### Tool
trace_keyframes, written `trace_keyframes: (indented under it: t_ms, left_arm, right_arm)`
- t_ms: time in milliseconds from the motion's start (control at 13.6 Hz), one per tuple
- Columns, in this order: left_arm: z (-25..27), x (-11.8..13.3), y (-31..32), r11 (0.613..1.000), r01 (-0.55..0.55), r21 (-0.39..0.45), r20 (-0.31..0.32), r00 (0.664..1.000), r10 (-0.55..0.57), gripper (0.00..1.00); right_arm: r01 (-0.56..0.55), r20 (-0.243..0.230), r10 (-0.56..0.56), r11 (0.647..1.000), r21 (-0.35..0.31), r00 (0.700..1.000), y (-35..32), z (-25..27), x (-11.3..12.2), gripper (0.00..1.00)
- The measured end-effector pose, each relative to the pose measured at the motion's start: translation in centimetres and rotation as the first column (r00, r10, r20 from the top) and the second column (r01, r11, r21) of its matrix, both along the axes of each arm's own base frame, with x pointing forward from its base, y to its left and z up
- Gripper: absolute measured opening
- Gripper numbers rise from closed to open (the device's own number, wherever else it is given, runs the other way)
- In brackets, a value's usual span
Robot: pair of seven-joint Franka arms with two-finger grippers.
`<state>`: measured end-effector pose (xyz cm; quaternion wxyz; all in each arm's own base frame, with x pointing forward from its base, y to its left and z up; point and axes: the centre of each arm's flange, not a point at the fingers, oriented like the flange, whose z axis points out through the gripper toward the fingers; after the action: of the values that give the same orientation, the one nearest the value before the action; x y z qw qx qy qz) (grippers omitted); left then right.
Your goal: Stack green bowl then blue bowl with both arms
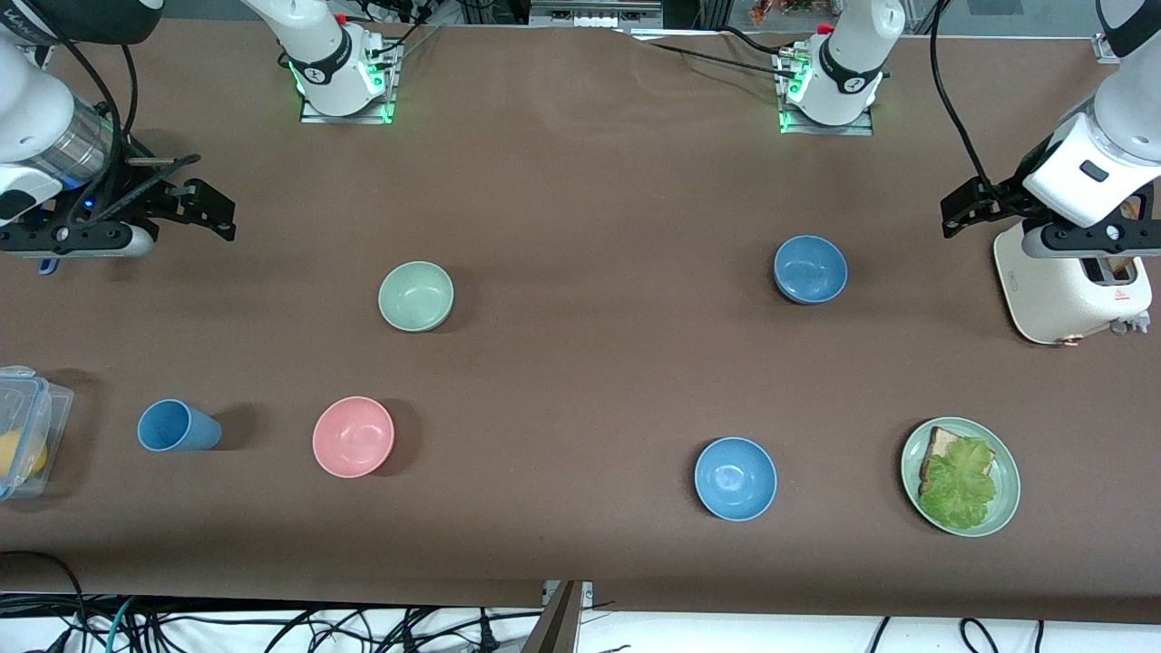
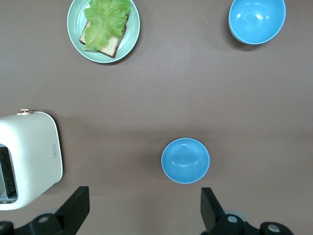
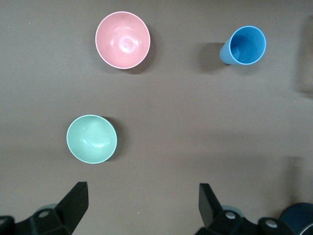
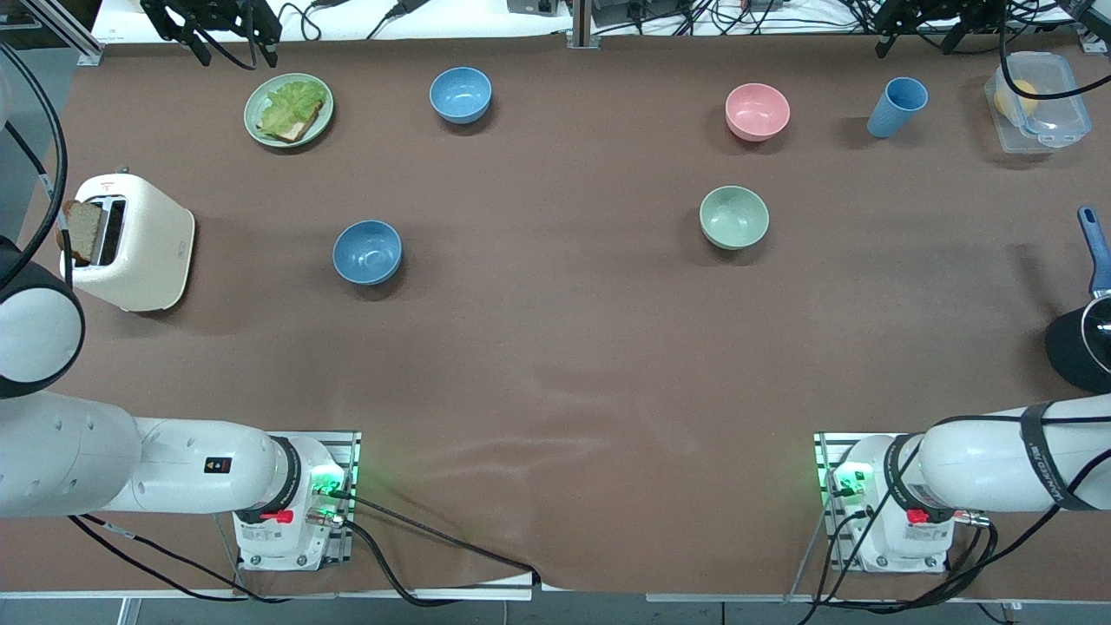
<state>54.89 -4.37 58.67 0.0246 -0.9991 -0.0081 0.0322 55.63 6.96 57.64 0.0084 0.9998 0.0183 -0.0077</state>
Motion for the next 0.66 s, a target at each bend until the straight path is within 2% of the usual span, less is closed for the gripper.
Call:
trace_keyframes:
  t_ms: [664]
  left_arm:
    - [0.36, 0.09, -0.02, 0.999, 0.035, -0.003, 0.005, 0.999, -0.035, 1.0]
  right_arm:
    - [-0.003, 0.003, 0.003, 1.0, 0.0, 1.0, 0.18, 0.07, -0.02, 1.0]
